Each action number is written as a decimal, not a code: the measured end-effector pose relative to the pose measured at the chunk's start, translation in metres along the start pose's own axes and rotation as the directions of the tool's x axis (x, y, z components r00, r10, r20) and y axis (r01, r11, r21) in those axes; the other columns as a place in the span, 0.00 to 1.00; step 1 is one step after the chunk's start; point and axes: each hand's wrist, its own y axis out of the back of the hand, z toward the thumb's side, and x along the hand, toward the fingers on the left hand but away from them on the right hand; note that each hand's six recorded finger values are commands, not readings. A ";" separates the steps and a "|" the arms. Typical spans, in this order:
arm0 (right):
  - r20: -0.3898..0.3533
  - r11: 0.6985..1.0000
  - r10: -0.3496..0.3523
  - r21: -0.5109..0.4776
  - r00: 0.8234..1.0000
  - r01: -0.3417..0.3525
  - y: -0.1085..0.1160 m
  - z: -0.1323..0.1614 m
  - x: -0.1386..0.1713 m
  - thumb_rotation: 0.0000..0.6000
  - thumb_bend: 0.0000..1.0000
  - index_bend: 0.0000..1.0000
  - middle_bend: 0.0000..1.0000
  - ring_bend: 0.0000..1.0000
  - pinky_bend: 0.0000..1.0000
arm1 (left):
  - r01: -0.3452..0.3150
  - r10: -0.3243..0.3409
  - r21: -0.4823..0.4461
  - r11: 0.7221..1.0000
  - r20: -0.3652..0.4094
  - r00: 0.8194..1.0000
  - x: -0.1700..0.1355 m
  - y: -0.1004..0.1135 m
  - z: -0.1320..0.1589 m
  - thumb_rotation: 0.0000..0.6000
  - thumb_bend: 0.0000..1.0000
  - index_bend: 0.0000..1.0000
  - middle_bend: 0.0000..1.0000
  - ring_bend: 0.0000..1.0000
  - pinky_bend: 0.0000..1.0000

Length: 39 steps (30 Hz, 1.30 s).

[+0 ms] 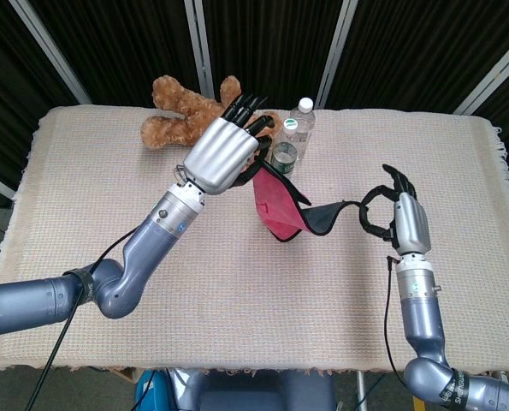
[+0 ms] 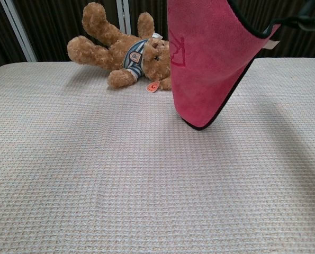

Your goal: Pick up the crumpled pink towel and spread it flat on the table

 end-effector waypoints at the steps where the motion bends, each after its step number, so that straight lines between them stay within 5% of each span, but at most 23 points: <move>1: -0.008 1.000 -0.009 0.009 1.000 0.009 0.004 0.004 -0.001 1.00 0.47 0.66 0.12 0.00 0.00 | 0.004 -0.004 -0.003 1.000 -0.010 1.000 -0.002 -0.001 -0.003 1.00 0.48 0.63 0.26 0.00 0.01; 18: -0.086 0.983 -0.082 0.155 0.993 0.095 0.029 0.048 -0.011 1.00 0.47 0.67 0.13 0.00 0.00 | 0.063 -0.072 -0.063 0.996 -0.150 0.986 -0.033 -0.028 -0.048 1.00 0.48 0.64 0.26 0.00 0.01; 39: -0.044 0.972 -0.096 0.214 0.994 0.103 0.010 0.035 -0.045 1.00 0.47 0.67 0.13 0.00 0.00 | 0.073 -0.091 -0.092 0.993 -0.215 0.972 -0.030 -0.084 -0.064 1.00 0.48 0.64 0.27 0.00 0.01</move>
